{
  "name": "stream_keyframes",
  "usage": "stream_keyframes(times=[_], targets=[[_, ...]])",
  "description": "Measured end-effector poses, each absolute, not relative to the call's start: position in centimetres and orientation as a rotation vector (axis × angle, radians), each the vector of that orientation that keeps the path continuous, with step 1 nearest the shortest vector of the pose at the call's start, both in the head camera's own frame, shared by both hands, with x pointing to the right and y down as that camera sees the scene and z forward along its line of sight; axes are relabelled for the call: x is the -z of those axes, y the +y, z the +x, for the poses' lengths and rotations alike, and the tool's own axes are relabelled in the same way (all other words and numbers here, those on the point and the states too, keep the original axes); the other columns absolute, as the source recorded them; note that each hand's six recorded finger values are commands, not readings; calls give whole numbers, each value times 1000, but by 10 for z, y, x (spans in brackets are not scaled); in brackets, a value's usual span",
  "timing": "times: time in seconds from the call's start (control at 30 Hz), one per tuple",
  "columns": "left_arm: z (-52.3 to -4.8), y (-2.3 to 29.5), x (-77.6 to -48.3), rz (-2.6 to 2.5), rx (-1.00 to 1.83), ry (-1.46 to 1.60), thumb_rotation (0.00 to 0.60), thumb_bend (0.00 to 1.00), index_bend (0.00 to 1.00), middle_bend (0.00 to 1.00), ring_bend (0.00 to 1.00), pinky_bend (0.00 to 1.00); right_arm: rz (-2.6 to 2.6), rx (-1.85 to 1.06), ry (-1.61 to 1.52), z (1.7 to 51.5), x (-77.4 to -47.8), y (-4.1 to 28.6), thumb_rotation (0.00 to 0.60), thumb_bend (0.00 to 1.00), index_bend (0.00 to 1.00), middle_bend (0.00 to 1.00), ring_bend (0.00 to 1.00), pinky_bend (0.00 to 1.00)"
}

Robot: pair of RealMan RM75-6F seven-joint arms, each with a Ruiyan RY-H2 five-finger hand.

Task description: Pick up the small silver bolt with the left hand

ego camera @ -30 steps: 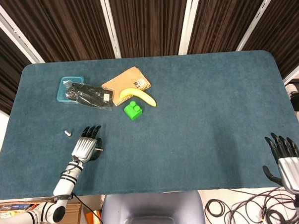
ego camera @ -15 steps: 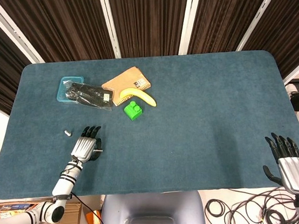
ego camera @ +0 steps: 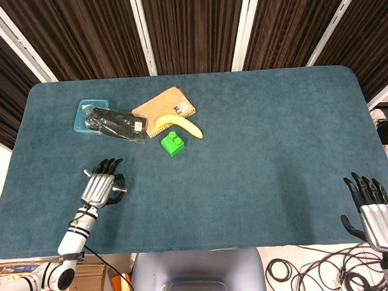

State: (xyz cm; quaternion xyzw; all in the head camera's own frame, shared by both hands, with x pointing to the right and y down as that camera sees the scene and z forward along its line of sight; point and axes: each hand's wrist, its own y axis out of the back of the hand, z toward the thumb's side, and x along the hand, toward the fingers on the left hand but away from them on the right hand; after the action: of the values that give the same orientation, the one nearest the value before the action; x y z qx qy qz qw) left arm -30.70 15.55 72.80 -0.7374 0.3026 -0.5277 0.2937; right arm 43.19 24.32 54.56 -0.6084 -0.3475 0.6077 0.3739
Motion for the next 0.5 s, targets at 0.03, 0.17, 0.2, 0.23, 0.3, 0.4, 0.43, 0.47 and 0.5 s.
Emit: stream_keyframes(times=[0.03, 0.17, 0.2, 0.23, 0.3, 0.4, 0.43, 0.47, 0.5], targets=[[-308, 156, -729, -1985, 1405, 821, 600, 347, 634, 88, 0, 44, -1558, -1557, -889, 432, -546, 243, 600, 288, 0, 0, 0, 0], [-313, 158, -733, -2047, 1406, 860, 600, 345, 629, 90, 0, 44, -1557, -1558, -888, 432, -546, 243, 600, 288, 0, 0, 0, 0], [-314, 159, -735, -2056, 1409, 864, 600, 345, 626, 90, 0, 43, -1557, -1558, -887, 432, -546, 243, 600, 288, 0, 0, 0, 0], [-316, 159, -737, -2064, 1413, 865, 600, 345, 623, 90, 0, 44, -1557, -1559, -887, 432, -546, 243, 600, 288, 0, 0, 0, 0], [-319, 160, -741, -2072, 1418, 864, 600, 343, 622, 90, 0, 44, -1556, -1558, -887, 432, -546, 243, 600, 288, 0, 0, 0, 0], [-320, 162, -744, -2089, 1418, 871, 600, 341, 622, 90, 0, 43, -1555, -1557, -889, 432, -546, 243, 600, 288, 0, 0, 0, 0], [-320, 163, -745, -2098, 1417, 875, 600, 342, 622, 90, 0, 43, -1556, -1557, -890, 432, -546, 243, 600, 288, 0, 0, 0, 0], [-320, 164, -746, -2104, 1417, 879, 600, 342, 622, 90, 0, 44, -1556, -1556, -890, 432, -546, 243, 600, 288, 0, 0, 0, 0], [-321, 164, -747, -2109, 1417, 883, 600, 342, 622, 90, 0, 44, -1556, -1556, -890, 432, -546, 243, 600, 288, 0, 0, 0, 0]])
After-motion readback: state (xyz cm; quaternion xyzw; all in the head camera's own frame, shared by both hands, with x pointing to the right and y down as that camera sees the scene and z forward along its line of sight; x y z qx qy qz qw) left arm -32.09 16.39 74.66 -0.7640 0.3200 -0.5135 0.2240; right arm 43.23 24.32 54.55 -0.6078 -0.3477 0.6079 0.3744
